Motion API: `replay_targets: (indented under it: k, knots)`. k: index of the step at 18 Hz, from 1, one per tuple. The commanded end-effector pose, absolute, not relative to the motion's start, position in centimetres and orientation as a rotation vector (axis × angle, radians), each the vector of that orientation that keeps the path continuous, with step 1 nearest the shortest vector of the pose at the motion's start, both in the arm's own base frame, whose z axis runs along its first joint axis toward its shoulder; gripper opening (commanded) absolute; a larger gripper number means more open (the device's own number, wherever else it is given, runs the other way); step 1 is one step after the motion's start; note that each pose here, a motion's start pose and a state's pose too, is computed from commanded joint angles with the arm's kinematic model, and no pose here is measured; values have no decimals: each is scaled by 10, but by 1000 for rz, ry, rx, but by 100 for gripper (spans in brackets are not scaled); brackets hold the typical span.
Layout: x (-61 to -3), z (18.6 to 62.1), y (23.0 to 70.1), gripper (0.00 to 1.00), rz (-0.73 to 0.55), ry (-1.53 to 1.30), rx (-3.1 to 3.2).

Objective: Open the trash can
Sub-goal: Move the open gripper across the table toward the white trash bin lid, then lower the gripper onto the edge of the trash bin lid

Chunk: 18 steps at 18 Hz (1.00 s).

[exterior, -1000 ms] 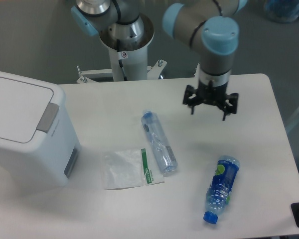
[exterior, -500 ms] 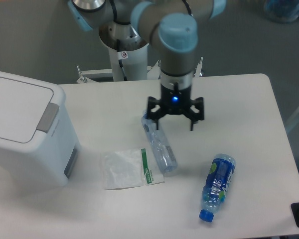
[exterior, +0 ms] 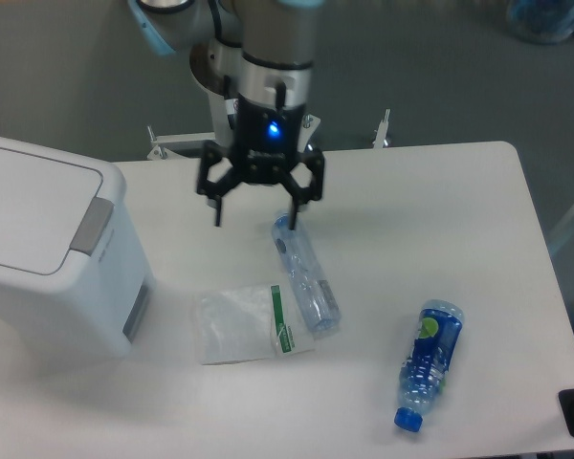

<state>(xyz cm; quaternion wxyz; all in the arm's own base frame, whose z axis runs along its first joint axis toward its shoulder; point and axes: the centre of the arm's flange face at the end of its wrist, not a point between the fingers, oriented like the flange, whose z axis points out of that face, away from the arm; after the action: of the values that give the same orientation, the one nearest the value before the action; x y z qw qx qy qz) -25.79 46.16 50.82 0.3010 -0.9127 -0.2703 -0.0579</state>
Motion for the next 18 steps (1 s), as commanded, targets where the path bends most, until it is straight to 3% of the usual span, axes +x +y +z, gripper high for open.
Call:
replay_targets:
  k: [6,13,18]
  knots:
    - [-238,520,497,100,-198,-590,-2426]
    - [-207,499,542,100,-270,-490,-2495]
    - [-196,512,540,100,-306,-500,-2544]
